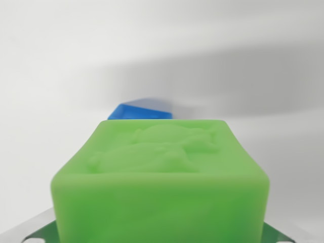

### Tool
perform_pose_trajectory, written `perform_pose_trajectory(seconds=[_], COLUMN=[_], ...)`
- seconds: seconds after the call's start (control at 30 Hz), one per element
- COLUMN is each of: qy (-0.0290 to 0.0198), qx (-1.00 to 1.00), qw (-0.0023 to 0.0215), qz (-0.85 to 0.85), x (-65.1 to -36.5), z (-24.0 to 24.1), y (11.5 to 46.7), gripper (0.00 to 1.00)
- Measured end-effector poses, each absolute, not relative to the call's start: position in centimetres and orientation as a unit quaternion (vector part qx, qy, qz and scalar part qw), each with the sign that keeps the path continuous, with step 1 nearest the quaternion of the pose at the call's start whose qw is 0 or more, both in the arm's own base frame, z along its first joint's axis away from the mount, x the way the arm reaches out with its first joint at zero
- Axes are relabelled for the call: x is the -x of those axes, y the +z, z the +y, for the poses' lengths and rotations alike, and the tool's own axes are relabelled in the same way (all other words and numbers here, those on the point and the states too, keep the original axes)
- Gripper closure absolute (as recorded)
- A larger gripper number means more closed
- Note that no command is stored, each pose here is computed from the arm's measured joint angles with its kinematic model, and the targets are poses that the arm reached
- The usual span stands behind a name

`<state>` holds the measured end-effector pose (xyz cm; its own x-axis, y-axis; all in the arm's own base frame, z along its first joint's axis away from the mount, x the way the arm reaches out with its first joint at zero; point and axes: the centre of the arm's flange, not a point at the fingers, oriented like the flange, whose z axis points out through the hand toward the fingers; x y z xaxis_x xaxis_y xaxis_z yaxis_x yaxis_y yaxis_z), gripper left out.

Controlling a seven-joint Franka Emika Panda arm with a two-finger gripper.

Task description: Stack cube

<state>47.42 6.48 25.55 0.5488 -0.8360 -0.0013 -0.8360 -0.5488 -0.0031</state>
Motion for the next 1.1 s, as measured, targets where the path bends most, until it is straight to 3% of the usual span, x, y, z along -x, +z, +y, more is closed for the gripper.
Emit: perform_pose_trajectory(seconds=[0.63, 0.87, 1.1], qy=[0.0000, 0.0038, 0.0022], qx=[0.854, 0.853, 0.853], qw=[0.0018, -0.0017, -0.0004], qz=[0.520, 0.521, 0.521], x=[-45.7, -45.7, -45.7], z=[9.2, 9.2, 9.2], y=[26.3, 23.7, 21.9], gripper=[1.00, 1.00, 1.00])
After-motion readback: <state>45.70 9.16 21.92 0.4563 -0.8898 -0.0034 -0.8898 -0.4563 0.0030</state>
